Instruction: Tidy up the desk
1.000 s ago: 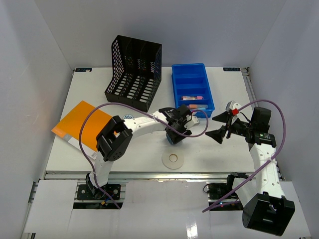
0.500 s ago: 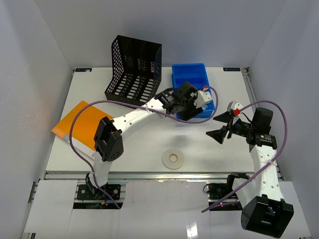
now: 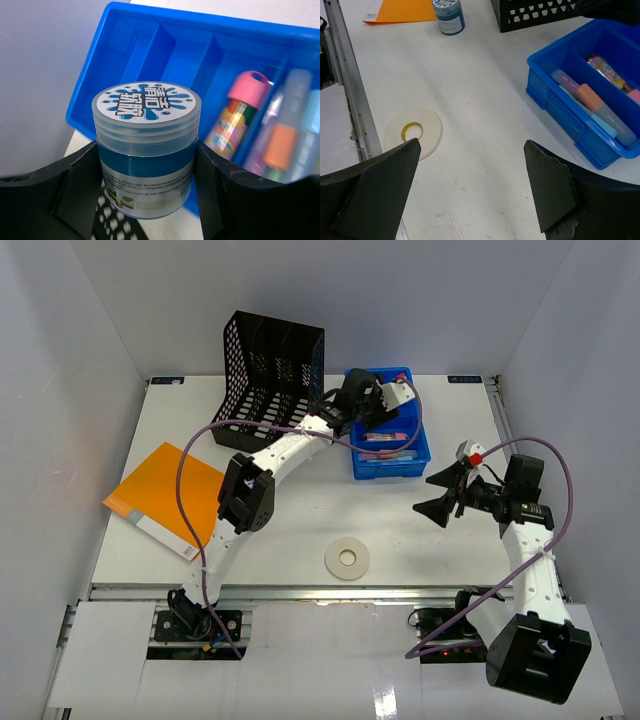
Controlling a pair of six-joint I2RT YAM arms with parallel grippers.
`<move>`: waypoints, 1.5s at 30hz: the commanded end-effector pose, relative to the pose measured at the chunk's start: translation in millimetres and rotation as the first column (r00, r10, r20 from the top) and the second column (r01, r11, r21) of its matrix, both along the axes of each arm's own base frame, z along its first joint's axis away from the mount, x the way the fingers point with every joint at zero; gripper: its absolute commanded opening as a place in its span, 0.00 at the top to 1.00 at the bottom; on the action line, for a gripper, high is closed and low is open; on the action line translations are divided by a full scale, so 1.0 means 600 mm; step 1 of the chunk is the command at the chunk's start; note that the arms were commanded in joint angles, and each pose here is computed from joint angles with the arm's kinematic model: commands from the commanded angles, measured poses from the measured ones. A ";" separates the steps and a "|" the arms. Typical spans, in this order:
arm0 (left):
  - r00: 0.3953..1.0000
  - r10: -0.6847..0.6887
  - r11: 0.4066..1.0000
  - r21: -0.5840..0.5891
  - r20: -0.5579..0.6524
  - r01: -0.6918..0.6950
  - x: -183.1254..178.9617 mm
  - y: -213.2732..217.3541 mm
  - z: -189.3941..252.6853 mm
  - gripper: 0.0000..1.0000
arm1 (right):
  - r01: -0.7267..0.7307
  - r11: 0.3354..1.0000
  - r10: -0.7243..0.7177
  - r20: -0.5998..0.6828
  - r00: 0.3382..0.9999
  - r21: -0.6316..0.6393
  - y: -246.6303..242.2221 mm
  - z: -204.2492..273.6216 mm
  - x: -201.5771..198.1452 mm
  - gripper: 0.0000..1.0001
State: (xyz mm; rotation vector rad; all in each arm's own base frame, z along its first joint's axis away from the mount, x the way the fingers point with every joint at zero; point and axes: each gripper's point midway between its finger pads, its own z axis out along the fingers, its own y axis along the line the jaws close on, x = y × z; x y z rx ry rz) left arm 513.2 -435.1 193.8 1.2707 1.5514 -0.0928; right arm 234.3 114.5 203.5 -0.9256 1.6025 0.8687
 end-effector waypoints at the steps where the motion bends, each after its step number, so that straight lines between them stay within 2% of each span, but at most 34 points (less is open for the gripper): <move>1: 0.949 -0.042 0.972 -0.207 0.313 0.112 0.059 -0.040 0.142 0.87 | -0.022 0.999 0.023 -0.027 0.999 0.030 0.003 0.003 -0.002 0.10; 7: 0.920 -0.020 0.953 -0.272 0.391 0.137 0.104 -0.043 0.111 0.86 | -0.026 0.998 0.029 -0.052 0.998 0.050 0.001 -0.002 -0.002 0.10; 12: 0.921 -0.011 0.949 -0.287 0.389 0.132 0.127 -0.040 0.064 0.84 | -0.023 0.998 0.027 -0.061 0.998 0.055 -0.002 -0.004 -0.001 0.10; 21: 0.941 -0.038 0.953 -0.270 0.338 0.135 0.123 -0.039 0.013 0.81 | -0.015 0.998 0.019 -0.068 0.998 0.059 -0.005 -0.007 0.001 0.10; 30: 0.950 -0.049 0.957 -0.257 0.309 0.132 0.113 -0.034 -0.009 0.71 | -0.010 0.998 0.014 -0.065 0.998 0.057 -0.007 -0.006 0.001 0.10; 34: 0.950 -0.045 0.960 -0.249 0.309 0.126 0.109 -0.032 -0.016 0.57 | -0.008 0.998 0.012 -0.060 0.998 0.054 -0.008 -0.006 0.001 0.10; 38: 0.947 -0.039 0.958 -0.259 0.318 0.126 0.108 -0.032 -0.004 0.33 | -0.003 0.999 0.006 -0.061 0.998 0.052 -0.009 -0.006 0.002 0.10; 39: 0.947 -0.039 0.957 -0.262 0.320 0.127 0.107 -0.032 0.001 0.24 | -0.001 0.999 0.005 -0.061 0.998 0.052 -0.010 -0.006 0.002 0.10; 41: 0.947 -0.036 0.956 -0.266 0.320 0.126 0.106 -0.032 0.006 0.15 | 0.002 0.999 0.001 -0.060 0.998 0.050 -0.011 -0.007 0.003 0.10; 45: 0.949 -0.032 0.952 -0.279 0.314 0.125 0.105 -0.033 0.015 0.02 | 0.009 0.999 -0.007 -0.060 0.998 0.045 -0.013 -0.008 0.004 0.10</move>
